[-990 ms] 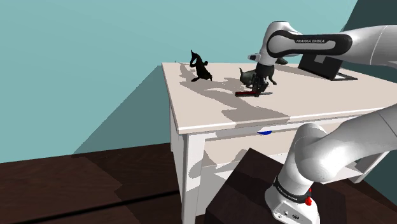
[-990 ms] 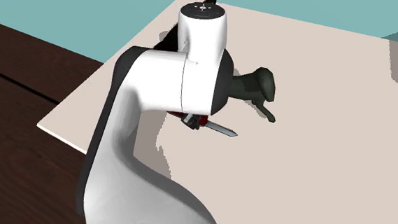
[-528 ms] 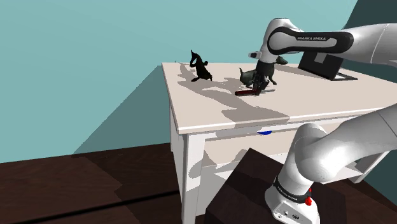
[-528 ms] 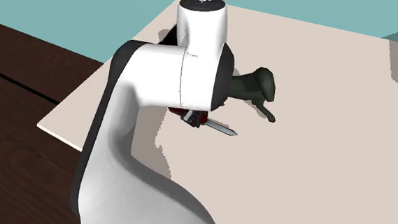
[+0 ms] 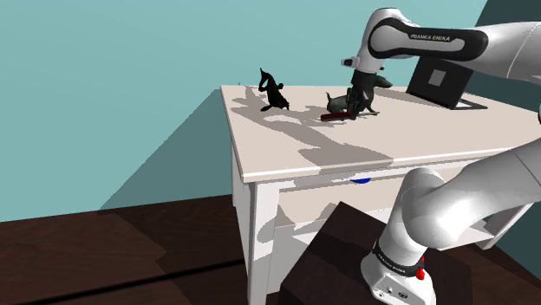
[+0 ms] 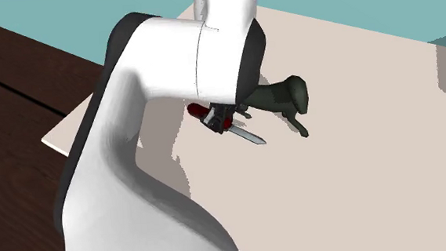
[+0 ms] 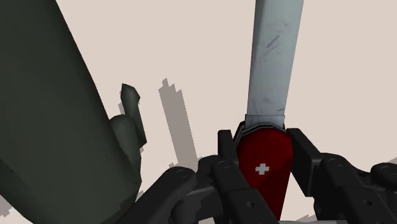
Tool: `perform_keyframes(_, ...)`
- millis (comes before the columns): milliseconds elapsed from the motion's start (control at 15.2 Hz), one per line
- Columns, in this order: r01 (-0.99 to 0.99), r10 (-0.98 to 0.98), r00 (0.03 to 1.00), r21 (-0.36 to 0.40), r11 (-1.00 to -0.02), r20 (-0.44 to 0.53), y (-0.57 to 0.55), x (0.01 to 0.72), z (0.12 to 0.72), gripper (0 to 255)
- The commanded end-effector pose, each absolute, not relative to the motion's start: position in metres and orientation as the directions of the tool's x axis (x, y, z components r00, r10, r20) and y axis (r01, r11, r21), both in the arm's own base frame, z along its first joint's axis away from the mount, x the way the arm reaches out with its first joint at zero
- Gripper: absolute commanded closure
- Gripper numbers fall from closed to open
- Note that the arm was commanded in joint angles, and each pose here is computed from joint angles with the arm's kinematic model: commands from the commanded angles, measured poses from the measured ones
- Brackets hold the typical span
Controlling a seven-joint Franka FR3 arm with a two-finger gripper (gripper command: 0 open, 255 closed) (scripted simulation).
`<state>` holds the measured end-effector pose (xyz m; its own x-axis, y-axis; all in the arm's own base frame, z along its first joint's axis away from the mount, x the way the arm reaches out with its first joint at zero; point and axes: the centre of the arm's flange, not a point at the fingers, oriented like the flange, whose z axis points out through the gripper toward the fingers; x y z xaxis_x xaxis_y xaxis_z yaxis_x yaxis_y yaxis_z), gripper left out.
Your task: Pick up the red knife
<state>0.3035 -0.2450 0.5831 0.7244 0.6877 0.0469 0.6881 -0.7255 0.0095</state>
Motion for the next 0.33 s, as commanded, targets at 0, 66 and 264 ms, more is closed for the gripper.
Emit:
perform_keyframes(0, 0.688, 0.688, 0.724, 0.009, -0.725, 0.047, -0.246, 0.302, 0.594, 255)
perform_keyframes(66, 0.688, 0.688, 0.724, 0.009, -0.725, 0.047, -0.246, 0.302, 0.599, 255)
perform_keyframes(264, 0.688, 0.688, 0.724, 0.009, -0.725, 0.047, -0.246, 0.302, 0.605, 255)
